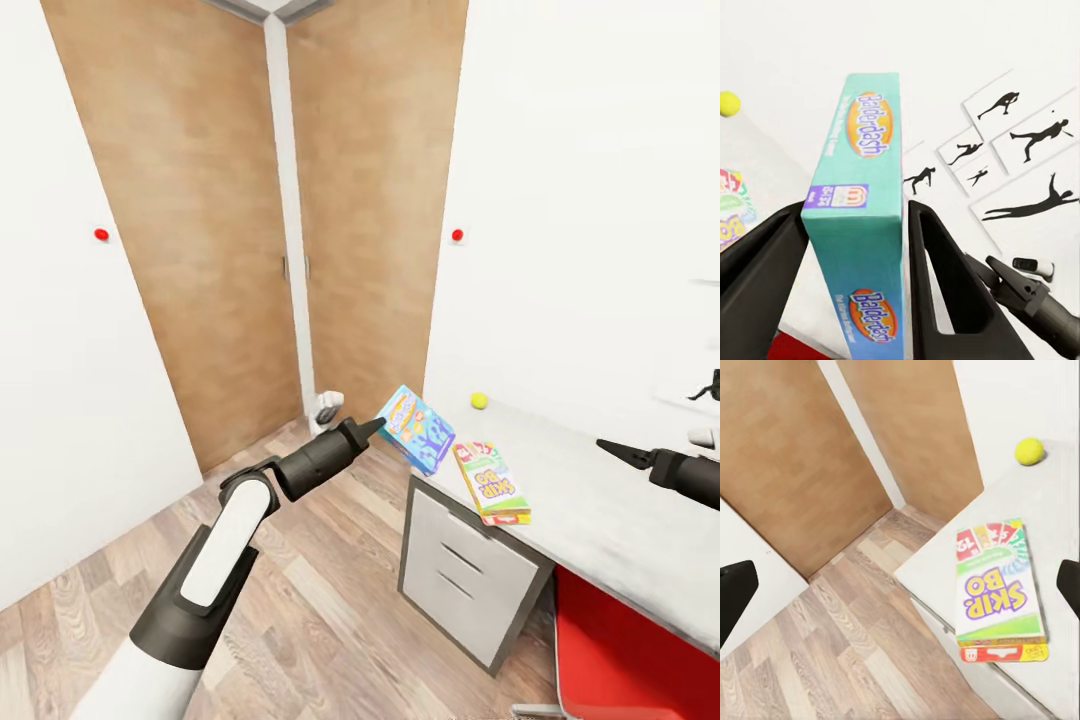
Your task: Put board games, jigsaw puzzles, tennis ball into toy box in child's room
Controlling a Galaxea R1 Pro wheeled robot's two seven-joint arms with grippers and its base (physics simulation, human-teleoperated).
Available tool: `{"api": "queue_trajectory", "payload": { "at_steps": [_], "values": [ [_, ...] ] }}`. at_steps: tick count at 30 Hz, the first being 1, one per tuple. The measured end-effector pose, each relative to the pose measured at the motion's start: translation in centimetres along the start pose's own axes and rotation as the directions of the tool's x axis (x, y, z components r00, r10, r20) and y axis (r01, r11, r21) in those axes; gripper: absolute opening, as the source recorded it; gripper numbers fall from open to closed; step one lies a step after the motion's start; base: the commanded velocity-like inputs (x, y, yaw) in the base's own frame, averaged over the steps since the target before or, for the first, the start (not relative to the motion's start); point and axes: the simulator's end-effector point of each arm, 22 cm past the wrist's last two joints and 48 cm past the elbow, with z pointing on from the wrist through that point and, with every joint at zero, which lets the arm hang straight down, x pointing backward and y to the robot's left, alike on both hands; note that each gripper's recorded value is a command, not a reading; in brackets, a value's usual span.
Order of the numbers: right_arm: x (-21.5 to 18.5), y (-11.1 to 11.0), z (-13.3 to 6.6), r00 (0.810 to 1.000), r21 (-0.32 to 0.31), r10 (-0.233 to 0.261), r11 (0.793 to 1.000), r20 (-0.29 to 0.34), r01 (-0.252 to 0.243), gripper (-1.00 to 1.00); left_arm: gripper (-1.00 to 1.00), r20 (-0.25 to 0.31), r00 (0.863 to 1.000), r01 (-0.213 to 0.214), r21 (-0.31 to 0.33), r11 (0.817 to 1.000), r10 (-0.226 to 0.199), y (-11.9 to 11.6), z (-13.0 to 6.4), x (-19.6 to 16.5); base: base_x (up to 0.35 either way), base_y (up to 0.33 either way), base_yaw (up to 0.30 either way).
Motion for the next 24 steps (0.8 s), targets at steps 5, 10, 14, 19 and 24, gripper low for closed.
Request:
{"api": "queue_trajectory", "payload": {
  "at_steps": [5, 10, 14, 19, 24],
  "values": [
    [0.0, 0.01, 0.0, 1.0, -0.001, 0.0, 1.0, 0.0, 0.0, 1.0, -1.0, -0.003, 1.0, -0.001, 0.002, 1.0, 0.001, -0.09, 0.04, 0.03, 0.0, 0.0, -0.282],
    [-0.02, -0.01, -0.02, 1.0, 0.0, 0.0, 1.0, 0.0, 0.0, 1.0, -1.0, -0.008, 1.0, 0.002, -0.006, 1.0, -0.002, 0.14, 0.07, 0.1, 0.0, 0.0, -0.282],
    [-0.02, -0.01, -0.02, 1.0, 0.0, 0.0, 1.0, 0.0, 0.0, 1.0, -1.0, -0.009, 1.0, 0.01, -0.003, 1.0, -0.01, 0.09, 0.06, 0.11, 0.0, 0.0, -0.282],
    [-0.01, -0.01, -0.01, 1.0, 0.0, 0.0, 1.0, 0.0, 0.0, 1.0, -1.0, -0.009, 1.0, 0.014, -0.001, 1.0, -0.014, 0.08, 0.05, 0.11, 0.0, 0.0, -0.282],
    [-0.01, 0.0, -0.01, 1.0, -0.001, 0.0, 1.0, 0.0, 0.0, 1.0, -1.0, -0.022, 1.0, 0.016, -0.003, 1.0, -0.016, 0.14, 0.05, 0.38, 0.0, 0.0, -0.282]
  ]
}}
